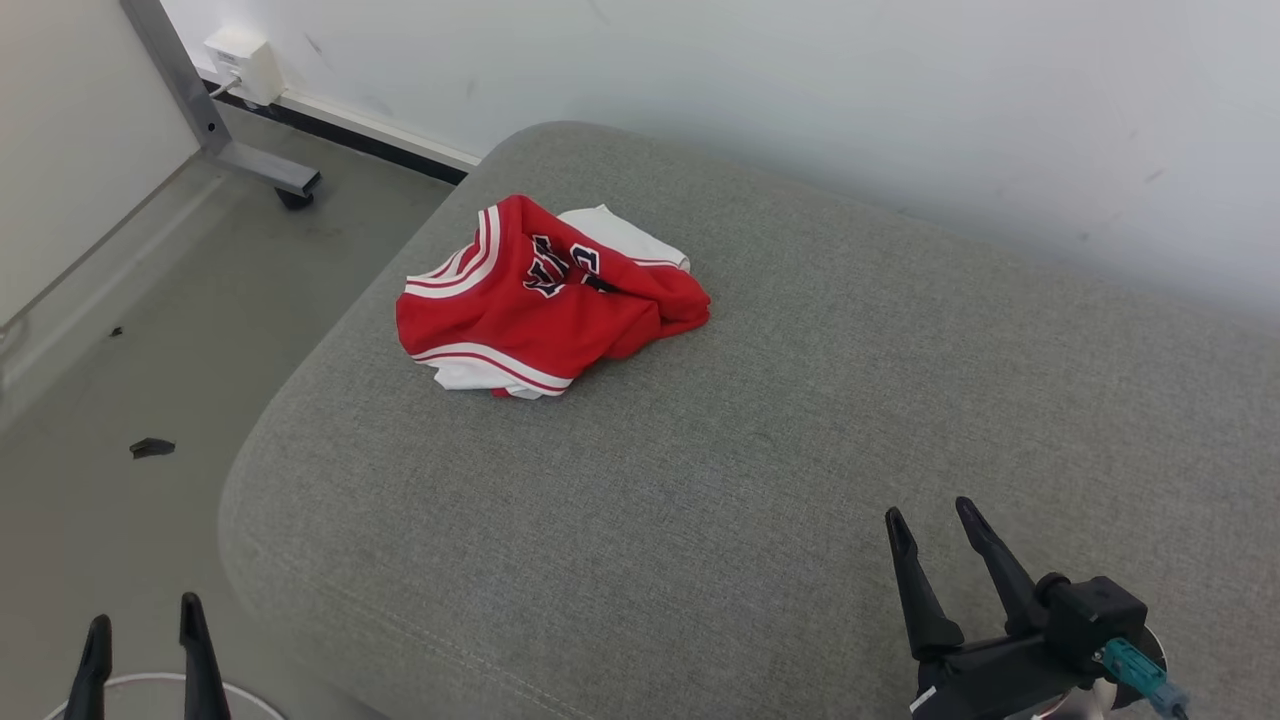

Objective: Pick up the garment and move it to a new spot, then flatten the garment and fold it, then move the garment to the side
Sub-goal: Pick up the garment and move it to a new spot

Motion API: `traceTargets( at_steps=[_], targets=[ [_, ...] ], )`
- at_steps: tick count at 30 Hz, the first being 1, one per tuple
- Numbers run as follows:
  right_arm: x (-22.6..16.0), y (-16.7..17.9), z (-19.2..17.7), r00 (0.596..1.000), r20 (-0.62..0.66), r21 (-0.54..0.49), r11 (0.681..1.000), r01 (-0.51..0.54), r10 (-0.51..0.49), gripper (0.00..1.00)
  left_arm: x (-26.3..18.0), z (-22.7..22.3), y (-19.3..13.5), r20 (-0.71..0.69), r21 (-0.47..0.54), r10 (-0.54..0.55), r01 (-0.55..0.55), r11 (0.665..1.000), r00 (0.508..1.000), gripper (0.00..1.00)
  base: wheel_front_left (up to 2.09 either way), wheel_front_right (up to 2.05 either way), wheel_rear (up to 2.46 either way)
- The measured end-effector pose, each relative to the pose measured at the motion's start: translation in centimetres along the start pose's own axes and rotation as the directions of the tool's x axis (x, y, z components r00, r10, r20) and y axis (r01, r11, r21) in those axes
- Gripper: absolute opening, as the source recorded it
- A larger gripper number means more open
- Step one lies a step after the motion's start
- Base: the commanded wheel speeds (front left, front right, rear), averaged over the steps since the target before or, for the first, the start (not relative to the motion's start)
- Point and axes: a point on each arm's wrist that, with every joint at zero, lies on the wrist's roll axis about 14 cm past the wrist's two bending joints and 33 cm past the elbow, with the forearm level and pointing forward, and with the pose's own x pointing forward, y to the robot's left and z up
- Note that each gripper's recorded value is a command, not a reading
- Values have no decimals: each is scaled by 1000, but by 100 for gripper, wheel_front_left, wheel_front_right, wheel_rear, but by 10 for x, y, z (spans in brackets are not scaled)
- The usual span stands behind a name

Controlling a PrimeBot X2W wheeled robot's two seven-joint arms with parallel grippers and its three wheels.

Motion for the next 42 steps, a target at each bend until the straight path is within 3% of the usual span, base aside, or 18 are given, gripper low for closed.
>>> traceTargets(
  at_steps=[8,16,22,25,29,33,37,42],
  targets=[
    [-3,-23,2,999,7,-2,999,54,-54,100,13,1,-14,7,-15,-34,34,999,999,100,0,0,0],
    [-24,-73,18,980,62,-46,980,194,-191,100,79,52,-49,153,5,-157,158,987,976,100,0,0,0],
    [-41,-119,46,945,142,-85,947,309,-296,100,144,117,-86,292,21,-231,236,972,928,100,0,0,0],
    [-50,-133,50,929,158,-89,932,350,-334,100,164,130,-100,303,26,-253,257,966,919,100,0,0,0],
    [-75,-164,46,889,157,-80,892,446,-430,100,202,139,-141,280,46,-318,319,947,906,100,0,0,0],
    [-100,-189,33,845,134,-67,846,528,-517,100,235,112,-186,181,40,-377,376,926,908,100,0,0,0],
    [-123,-208,23,803,111,-65,802,594,-585,100,257,58,-219,4,29,-417,417,908,909,100,0,0,0],
    [-151,-229,9,751,74,-83,747,660,-656,100,260,-49,-247,-353,-21,-420,442,897,836,100,0,0,0]
  ],
)
